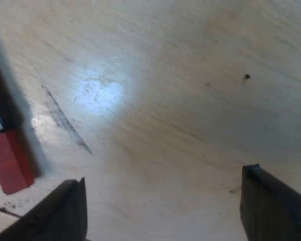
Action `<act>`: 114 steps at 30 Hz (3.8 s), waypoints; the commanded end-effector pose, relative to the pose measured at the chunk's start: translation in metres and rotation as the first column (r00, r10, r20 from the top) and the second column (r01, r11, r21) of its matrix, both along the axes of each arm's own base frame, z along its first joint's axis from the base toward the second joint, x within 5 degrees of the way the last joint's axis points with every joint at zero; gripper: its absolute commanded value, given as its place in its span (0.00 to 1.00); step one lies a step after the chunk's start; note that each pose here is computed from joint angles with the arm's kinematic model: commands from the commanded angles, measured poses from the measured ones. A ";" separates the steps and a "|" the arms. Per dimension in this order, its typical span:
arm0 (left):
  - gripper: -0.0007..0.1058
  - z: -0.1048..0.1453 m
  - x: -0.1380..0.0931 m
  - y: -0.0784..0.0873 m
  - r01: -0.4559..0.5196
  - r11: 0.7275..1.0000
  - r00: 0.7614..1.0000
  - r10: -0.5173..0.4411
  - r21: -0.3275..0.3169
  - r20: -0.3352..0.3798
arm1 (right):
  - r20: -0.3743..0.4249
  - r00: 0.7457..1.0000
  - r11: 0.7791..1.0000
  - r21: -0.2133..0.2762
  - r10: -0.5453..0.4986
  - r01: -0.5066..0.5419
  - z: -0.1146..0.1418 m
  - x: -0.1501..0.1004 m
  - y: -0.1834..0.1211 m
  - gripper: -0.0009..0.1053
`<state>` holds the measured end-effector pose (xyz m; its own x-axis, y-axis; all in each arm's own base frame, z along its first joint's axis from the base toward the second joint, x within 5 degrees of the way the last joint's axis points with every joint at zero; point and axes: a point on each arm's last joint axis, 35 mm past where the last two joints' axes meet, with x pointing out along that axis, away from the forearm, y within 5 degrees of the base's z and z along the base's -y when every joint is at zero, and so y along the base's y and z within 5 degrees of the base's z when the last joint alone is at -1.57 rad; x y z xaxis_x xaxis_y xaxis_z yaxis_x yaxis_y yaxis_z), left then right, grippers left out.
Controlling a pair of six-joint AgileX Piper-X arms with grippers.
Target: Put the handle in the coffee machine
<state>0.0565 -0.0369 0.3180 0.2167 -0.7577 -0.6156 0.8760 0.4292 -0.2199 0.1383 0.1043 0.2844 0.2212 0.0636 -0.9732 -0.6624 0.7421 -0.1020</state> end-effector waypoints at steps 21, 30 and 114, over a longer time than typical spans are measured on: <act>0.50 -0.018 0.024 -0.015 0.039 0.999 0.997 -0.038 -0.018 0.068 | -0.059 0.998 0.993 -0.112 0.020 -0.027 -0.052 0.025 0.052 0.62; 0.50 -0.039 0.025 -0.015 0.021 1.000 1.000 -0.021 -0.007 -0.010 | -0.070 0.997 0.992 -0.122 0.019 -0.028 -0.072 0.037 0.064 0.31; 0.50 -0.039 0.031 -0.014 -0.097 0.995 0.995 0.097 0.027 -0.005 | 0.012 1.000 0.873 0.487 0.027 -0.029 -0.050 -0.015 0.155 0.01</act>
<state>0.0867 -0.0504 0.2781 0.2767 -0.7189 -0.6376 0.8335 0.5098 -0.2131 0.1260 0.2657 0.2271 0.2122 0.5566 -0.8032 -0.6806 0.6740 0.2873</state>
